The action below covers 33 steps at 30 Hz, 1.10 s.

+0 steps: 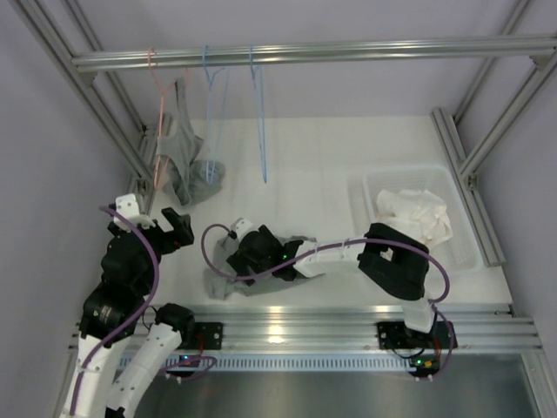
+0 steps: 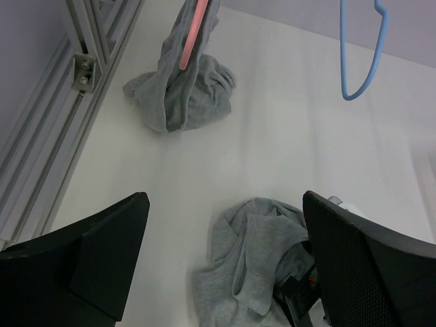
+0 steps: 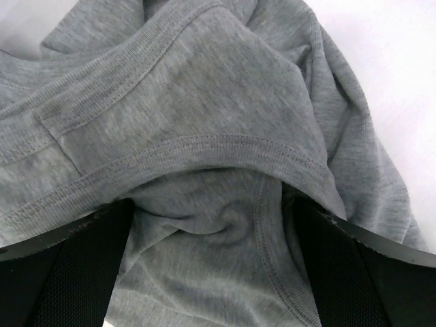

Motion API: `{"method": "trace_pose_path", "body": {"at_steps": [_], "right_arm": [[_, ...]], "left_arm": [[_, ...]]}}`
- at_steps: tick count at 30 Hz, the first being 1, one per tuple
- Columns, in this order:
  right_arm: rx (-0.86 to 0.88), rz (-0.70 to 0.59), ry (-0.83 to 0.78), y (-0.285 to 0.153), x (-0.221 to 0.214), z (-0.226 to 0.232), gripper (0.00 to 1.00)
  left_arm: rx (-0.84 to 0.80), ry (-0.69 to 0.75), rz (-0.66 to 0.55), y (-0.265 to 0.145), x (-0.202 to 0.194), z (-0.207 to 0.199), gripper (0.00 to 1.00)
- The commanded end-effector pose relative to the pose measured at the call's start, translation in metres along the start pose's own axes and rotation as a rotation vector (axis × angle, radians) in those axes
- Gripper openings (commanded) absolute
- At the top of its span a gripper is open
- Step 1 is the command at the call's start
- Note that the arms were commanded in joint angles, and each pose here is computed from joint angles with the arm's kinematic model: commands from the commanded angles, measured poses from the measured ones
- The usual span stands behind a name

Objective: Remove the tank top from the hanger

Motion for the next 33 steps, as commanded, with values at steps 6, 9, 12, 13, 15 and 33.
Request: {"method": "trace_pose_path", "body": {"at_steps": [6, 9, 12, 13, 15, 33], "right_arm": [[0.042, 0.314, 0.039, 0.008, -0.072, -0.002, 0.83], [0.037, 0.324, 0.040, 0.001, -0.077, -0.003, 0.39], [0.027, 0.244, 0.044, -0.020, -0.056, -0.002, 0.00], [0.009, 0.225, 0.040, -0.026, -0.053, -0.005, 0.00], [0.009, 0.173, 0.041, -0.041, -0.041, -0.004, 0.00], [-0.216, -0.384, 0.205, -0.256, 0.071, -0.090, 0.00]], "left_arm": [[-0.027, -0.022, -0.043, 0.007, 0.009, -0.007, 0.99], [-0.031, -0.019, -0.042, 0.006, 0.009, -0.007, 0.99], [-0.031, -0.014, -0.039, 0.007, 0.008, -0.007, 0.99], [-0.032, -0.014, -0.040, 0.007, 0.008, -0.007, 0.99], [-0.032, -0.014, -0.041, 0.007, 0.008, -0.007, 0.99], [0.008, -0.045, -0.077, 0.002, 0.010, -0.001, 0.99]]}}
Point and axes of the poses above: each gripper's point midway between its finger pads, its own y axis out along the fingers, its own z axis along the line the jaws close on, x = y × z, the point moved 7 cm from there along -y, back along the fingers, and after that the axes turned 4 degrees about y, right-handed, at the moved point
